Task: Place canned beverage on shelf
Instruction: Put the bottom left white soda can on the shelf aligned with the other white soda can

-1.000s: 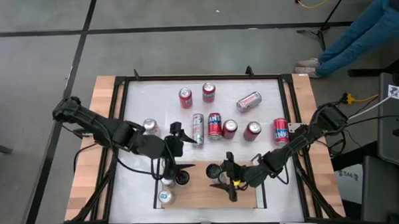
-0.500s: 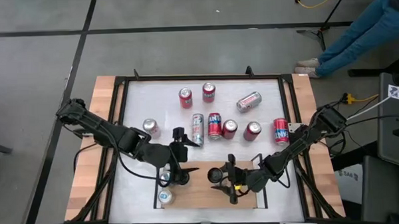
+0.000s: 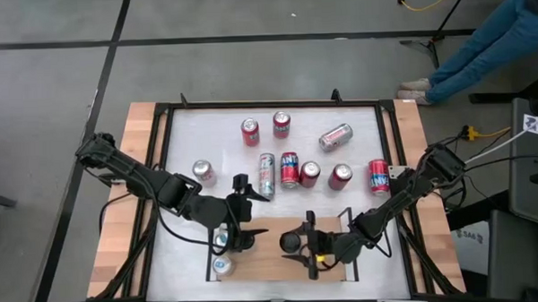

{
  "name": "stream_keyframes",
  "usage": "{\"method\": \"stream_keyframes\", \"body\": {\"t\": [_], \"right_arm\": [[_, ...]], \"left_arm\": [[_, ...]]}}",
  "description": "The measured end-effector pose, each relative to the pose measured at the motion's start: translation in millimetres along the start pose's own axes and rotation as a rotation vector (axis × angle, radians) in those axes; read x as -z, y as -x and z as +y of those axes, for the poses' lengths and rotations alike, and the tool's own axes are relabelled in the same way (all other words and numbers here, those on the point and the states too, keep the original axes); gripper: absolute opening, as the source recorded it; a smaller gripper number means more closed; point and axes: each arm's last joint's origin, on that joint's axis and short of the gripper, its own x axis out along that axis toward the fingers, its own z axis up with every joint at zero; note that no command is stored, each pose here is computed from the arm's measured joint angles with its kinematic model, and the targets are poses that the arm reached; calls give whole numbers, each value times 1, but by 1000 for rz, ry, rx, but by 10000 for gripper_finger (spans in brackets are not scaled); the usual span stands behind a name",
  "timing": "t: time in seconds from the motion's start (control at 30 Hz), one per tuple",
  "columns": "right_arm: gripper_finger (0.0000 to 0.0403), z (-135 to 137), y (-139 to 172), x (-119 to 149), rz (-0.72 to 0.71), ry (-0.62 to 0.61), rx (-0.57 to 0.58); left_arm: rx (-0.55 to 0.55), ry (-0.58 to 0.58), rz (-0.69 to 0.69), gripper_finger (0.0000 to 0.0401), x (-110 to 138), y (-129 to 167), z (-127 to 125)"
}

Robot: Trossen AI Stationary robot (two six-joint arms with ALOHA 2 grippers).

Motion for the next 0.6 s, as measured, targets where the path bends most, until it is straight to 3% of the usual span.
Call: {"method": "stream_keyframes", "body": {"t": [0.37, 0.6], "right_arm": [[250, 10, -6, -32, -87, 36, -9], [250, 11, -8, -35, -94, 43, -8]], "left_arm": [[0, 0, 0, 334, 0, 0, 0], [0, 0, 0, 334, 0, 0, 0]]}}
